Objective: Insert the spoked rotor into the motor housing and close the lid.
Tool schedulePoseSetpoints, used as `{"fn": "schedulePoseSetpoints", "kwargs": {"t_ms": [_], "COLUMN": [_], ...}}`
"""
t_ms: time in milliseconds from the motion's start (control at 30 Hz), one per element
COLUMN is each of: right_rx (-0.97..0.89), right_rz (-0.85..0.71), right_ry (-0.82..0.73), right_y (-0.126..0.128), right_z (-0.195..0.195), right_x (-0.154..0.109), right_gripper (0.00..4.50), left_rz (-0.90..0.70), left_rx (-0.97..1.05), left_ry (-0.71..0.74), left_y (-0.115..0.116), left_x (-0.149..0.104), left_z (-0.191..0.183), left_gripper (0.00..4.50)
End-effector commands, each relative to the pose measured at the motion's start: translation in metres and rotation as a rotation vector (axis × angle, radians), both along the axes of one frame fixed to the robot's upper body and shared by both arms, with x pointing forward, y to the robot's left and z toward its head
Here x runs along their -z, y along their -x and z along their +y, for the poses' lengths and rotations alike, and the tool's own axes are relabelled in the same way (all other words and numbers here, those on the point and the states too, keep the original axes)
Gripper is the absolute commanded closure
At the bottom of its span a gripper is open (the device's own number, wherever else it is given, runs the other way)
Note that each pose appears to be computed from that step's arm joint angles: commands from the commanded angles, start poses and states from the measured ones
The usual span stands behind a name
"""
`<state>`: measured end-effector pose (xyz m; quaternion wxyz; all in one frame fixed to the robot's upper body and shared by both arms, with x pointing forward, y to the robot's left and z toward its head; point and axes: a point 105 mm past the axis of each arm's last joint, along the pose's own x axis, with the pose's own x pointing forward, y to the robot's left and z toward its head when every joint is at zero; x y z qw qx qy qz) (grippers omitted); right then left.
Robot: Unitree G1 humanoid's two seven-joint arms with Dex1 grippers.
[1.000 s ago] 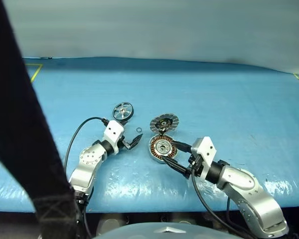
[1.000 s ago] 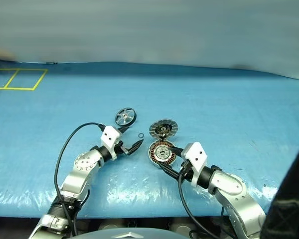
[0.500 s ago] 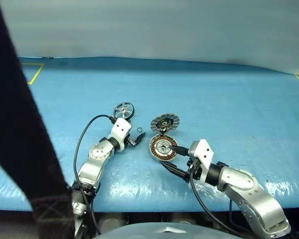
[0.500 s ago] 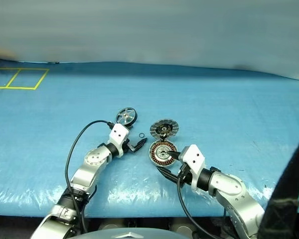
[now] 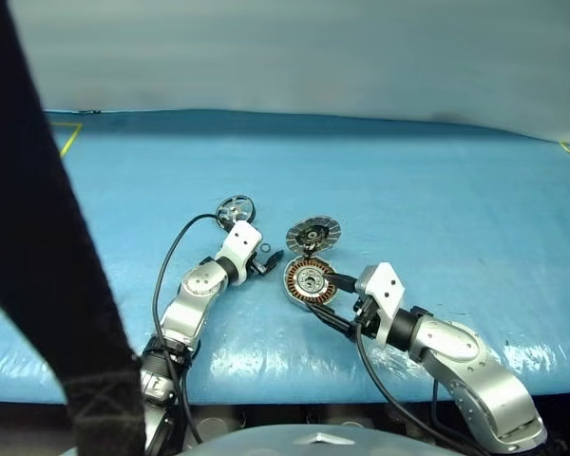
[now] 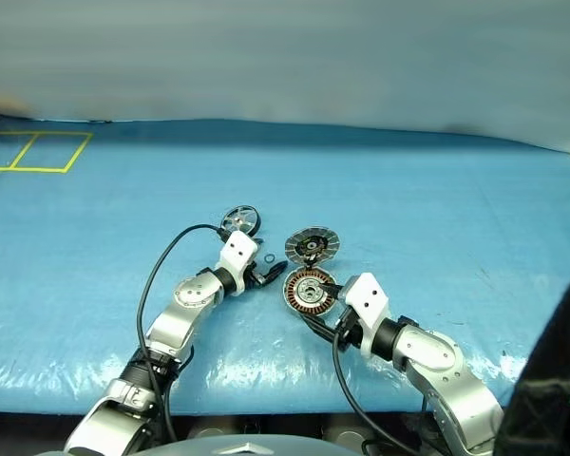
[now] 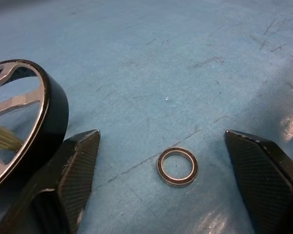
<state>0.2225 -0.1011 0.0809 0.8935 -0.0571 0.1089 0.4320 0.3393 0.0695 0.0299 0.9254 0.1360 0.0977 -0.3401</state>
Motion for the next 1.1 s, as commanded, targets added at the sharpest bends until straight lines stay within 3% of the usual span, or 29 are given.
{"fn": "schedulePoseSetpoints", "kwargs": {"t_ms": [33,233,567,667,800,967,1100], "right_rx": [0.006,0.010,0.007,0.004,0.003,0.003,0.005], "right_rz": [-0.033,-0.032,-0.030,-0.034,-0.038,-0.041,-0.047], "right_ry": [-0.006,0.013,0.033,0.032,0.031,0.031,0.026], "right_y": [-0.003,-0.003,-0.005,-0.006,-0.007,-0.008,-0.008], "right_z": [0.000,-0.002,-0.002,-0.002,-0.001,0.001,0.001], "right_x": [-0.007,-0.005,-0.001,-0.002,-0.002,-0.002,-0.004], "right_gripper": [1.28,1.28,1.28,1.28,1.28,1.28,1.28], "left_rz": [0.062,0.127,0.120,0.128,0.135,0.118,0.036], "left_rx": [0.019,0.062,0.007,0.034,0.021,0.065,0.109], "left_ry": [-0.044,-0.058,-0.096,-0.090,-0.106,-0.083,-0.024], "left_y": [0.010,0.023,0.023,0.027,0.027,0.031,0.031], "left_x": [0.017,0.026,0.030,0.030,0.033,0.028,0.010], "left_z": [0.004,0.002,0.020,0.020,0.023,0.019,0.017], "left_gripper": [1.61,3.55,3.55,3.82,3.82,3.82,3.82]}}
